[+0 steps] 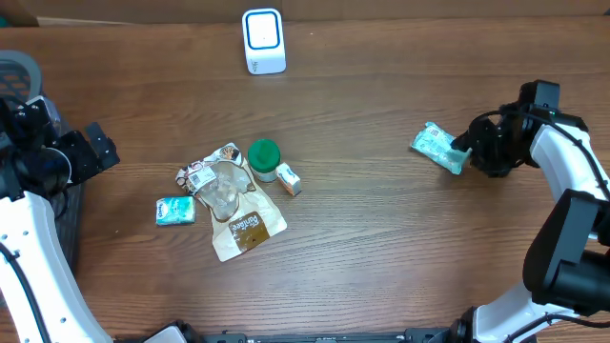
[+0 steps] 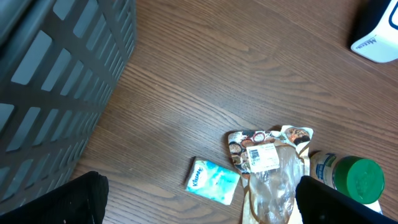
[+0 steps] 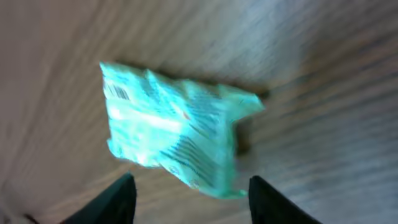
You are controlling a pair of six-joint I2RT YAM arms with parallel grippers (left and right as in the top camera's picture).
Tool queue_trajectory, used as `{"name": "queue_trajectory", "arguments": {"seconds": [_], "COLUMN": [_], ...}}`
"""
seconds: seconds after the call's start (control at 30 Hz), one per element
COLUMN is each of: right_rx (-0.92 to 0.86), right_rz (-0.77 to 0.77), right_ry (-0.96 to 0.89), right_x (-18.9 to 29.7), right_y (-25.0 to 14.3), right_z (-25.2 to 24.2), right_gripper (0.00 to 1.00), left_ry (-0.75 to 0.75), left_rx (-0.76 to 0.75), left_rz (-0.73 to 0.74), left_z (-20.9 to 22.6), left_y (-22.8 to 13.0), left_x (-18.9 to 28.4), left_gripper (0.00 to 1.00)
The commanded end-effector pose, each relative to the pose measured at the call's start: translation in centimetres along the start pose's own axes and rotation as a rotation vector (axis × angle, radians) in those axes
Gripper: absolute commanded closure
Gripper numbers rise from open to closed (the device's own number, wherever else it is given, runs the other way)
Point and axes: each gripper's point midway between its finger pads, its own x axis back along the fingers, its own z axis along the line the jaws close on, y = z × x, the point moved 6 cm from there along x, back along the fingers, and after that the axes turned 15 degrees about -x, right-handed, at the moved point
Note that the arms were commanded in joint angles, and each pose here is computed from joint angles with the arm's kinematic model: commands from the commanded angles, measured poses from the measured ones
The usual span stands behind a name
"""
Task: Scan the item barcode
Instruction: 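Carry the green packet right and drop it on the table, then move the right gripper to the orange Kleenex pack beside the jar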
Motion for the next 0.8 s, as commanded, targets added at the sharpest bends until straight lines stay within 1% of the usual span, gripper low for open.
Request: {"name": "queue_trajectory", "arguments": {"seconds": [0.0, 0.17, 0.27, 0.37, 0.43, 0.5, 0.53, 0.57, 0.6, 0.67, 0.77], "right_rx": [0.035, 0.131, 0.294, 0.395, 0.507, 0.586, 0.605, 0.657, 0.685, 0.736, 0.814], "right_rz": [0.001, 0.041, 0.101, 0.147, 0.195, 0.219, 0.223, 0.229, 0.227, 0.225, 0.235], "right_ry": [0.009, -0.009, 0.029, 0.021, 0.019, 0.013, 0.010, -0.005, -0.014, -0.022, -0.011], "right_x": [1.5, 4.8, 5.9, 5.3, 4.2, 3.6, 3.5, 3.1, 2.9, 2.6, 2.2], "right_y": [0.0, -0.8, -3.4, -6.4, -10.3, -12.8, -13.5, -15.1, -15.9, -17.6, -20.1], "right_z": [0.9, 3.3, 6.5, 8.6, 10.7, 11.9, 12.2, 12.7, 13.0, 13.6, 14.5], "right_gripper": [0.38, 0.38, 0.39, 0.38, 0.38, 0.38, 0.37, 0.37, 0.39, 0.47, 0.48], "left_ry": [-0.005, -0.005, -0.005, -0.005, -0.005, -0.005, -0.005, -0.005, -0.005, -0.005, -0.005], "left_rx": [-0.021, -0.021, -0.021, -0.021, -0.021, -0.021, -0.021, -0.021, -0.021, -0.021, -0.021], "left_rz": [-0.017, -0.017, -0.017, -0.017, -0.017, -0.017, -0.017, -0.017, -0.017, -0.017, -0.017], "left_z": [0.0, 0.0, 0.0, 0.0, 0.0, 0.0, 0.0, 0.0, 0.0, 0.0, 0.0], "left_y": [0.3, 0.3, 0.3, 0.3, 0.3, 0.3, 0.3, 0.3, 0.3, 0.3, 0.3], "left_x": [0.4, 0.4, 0.4, 0.4, 0.4, 0.4, 0.4, 0.4, 0.4, 0.4, 0.4], "left_gripper": [0.00, 0.01, 0.00, 0.00, 0.00, 0.00, 0.00, 0.01, 0.00, 0.00, 0.00]}}
